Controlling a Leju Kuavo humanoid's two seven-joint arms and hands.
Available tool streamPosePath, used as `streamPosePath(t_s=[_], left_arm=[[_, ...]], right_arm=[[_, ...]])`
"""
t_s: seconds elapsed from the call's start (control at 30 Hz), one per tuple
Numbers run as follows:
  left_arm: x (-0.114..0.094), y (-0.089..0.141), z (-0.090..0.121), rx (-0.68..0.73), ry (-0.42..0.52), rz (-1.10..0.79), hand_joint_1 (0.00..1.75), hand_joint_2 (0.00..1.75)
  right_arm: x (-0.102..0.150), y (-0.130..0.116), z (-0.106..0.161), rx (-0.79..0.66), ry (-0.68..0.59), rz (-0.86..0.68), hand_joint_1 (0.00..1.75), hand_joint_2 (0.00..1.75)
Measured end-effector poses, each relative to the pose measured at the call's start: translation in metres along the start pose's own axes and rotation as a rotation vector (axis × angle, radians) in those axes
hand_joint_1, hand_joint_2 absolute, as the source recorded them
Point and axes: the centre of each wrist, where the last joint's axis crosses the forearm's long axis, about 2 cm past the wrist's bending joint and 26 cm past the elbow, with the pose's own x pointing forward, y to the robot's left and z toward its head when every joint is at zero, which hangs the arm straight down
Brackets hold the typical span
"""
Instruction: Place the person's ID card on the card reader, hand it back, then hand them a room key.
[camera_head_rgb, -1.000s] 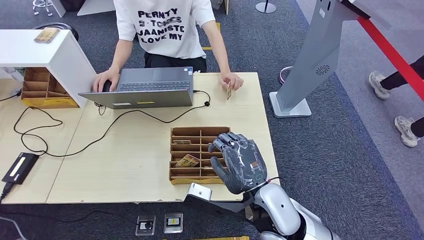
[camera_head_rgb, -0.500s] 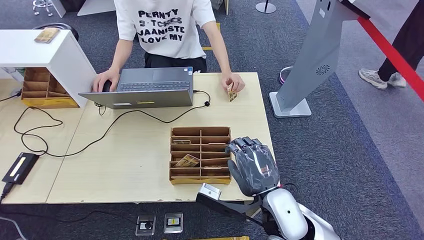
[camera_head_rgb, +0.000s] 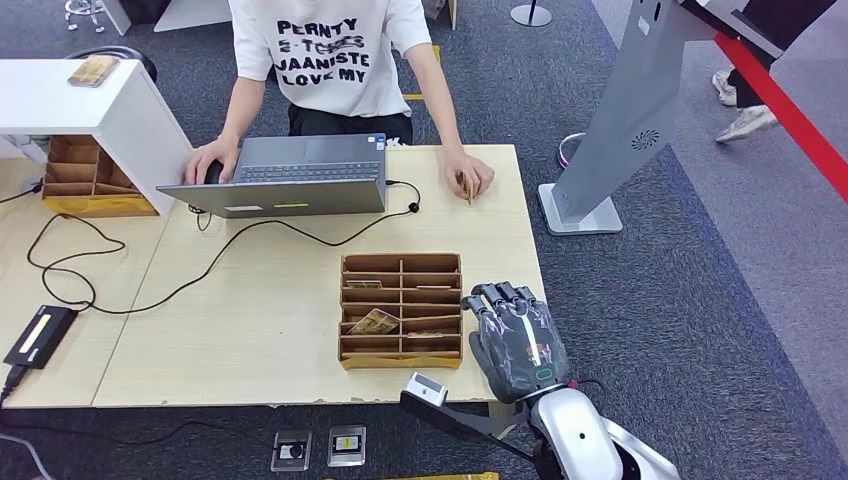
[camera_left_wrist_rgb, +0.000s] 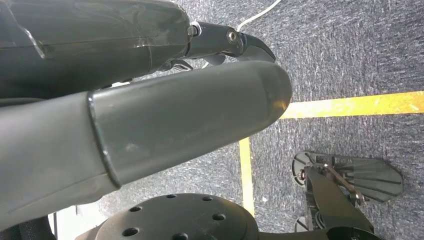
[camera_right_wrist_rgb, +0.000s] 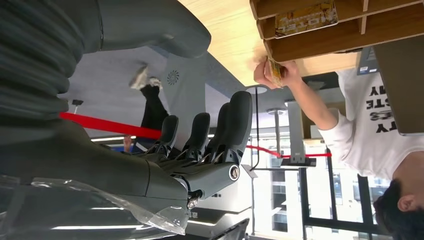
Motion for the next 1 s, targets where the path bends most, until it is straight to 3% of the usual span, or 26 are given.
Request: streamPosePath(t_s=[0.4, 0.57, 1.0], left_arm=[[0.0, -0.001, 0.0, -0.003, -0.002, -0.013, 0.0, 0.0], [0.0, -0.002, 0.0, -0.012, -0.004, -0.031, 0.0, 0.0], [0.0, -0.004, 0.001, -0.015, 0.002, -0.027, 0.0, 0.0]], right_arm=[[0.004, -0.001, 0.005, 0.032, -0.018, 0.016, 0.82, 1.75], [0.018, 0.0, 0.012, 0.104, -0.075, -0.013, 0.93, 1.75], [0.043, 0.0, 0.001, 0.102, -0.166, -0.121, 0.88, 1.75]])
